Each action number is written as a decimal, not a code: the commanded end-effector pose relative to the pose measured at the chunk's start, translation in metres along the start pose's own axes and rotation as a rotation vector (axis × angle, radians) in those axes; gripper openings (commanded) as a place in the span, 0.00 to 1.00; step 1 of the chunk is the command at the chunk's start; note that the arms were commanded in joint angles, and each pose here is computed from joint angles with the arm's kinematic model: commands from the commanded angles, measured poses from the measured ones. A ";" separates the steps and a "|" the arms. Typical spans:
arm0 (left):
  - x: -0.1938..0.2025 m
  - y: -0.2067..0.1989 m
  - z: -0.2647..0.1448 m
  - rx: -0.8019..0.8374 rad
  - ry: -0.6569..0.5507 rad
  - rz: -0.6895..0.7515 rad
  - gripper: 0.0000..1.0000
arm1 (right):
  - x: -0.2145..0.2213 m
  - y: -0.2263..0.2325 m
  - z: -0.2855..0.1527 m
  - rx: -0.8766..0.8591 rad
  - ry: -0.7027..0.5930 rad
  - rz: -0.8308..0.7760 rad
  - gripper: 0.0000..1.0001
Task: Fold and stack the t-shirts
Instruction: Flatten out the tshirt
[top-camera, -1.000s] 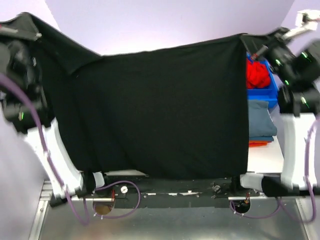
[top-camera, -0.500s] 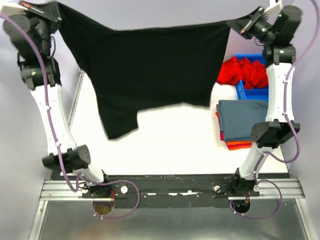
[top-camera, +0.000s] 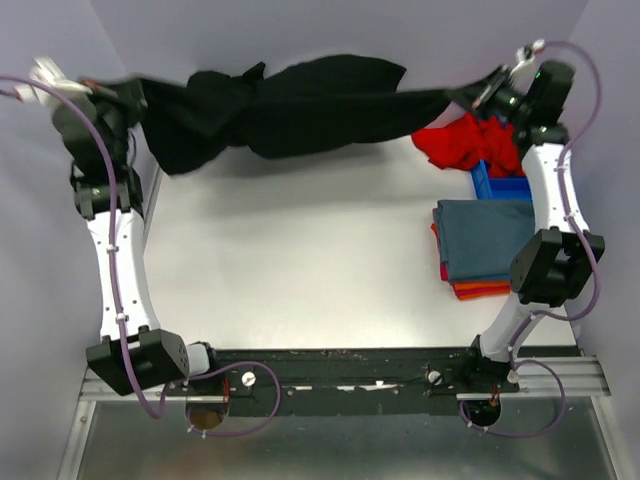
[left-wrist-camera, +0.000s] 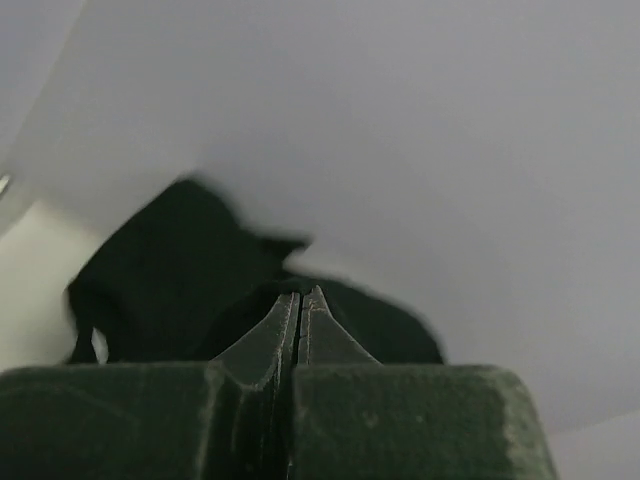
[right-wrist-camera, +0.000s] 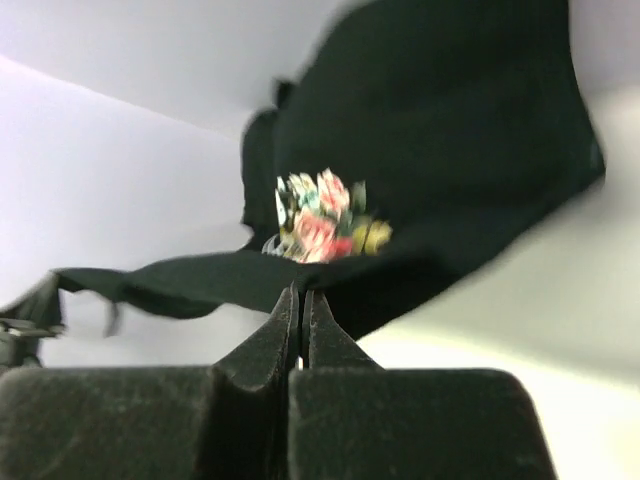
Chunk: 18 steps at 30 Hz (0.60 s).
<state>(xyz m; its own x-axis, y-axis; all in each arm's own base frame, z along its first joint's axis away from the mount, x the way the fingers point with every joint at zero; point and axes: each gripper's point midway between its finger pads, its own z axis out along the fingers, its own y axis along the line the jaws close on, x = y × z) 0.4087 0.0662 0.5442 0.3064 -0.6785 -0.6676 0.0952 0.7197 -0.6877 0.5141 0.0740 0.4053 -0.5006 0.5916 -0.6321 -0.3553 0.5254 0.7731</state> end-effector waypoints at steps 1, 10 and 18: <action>0.090 0.115 -0.063 -0.340 0.161 -0.061 0.00 | 0.078 -0.071 -0.007 0.095 0.127 0.157 0.01; 0.203 0.211 -0.201 -0.650 0.459 -0.072 0.00 | 0.224 -0.153 -0.043 0.365 0.262 0.278 0.01; 0.232 0.227 -0.279 -0.751 0.595 -0.052 0.00 | 0.285 -0.171 -0.088 0.474 0.334 0.285 0.01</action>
<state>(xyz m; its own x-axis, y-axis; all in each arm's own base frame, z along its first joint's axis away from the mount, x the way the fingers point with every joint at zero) 0.2739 0.0378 0.1812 -0.1608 -0.8220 -0.5463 -0.5291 0.5390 -0.6554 0.3778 0.1088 0.1078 -0.7848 0.5777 -0.2244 0.1909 0.5698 0.7993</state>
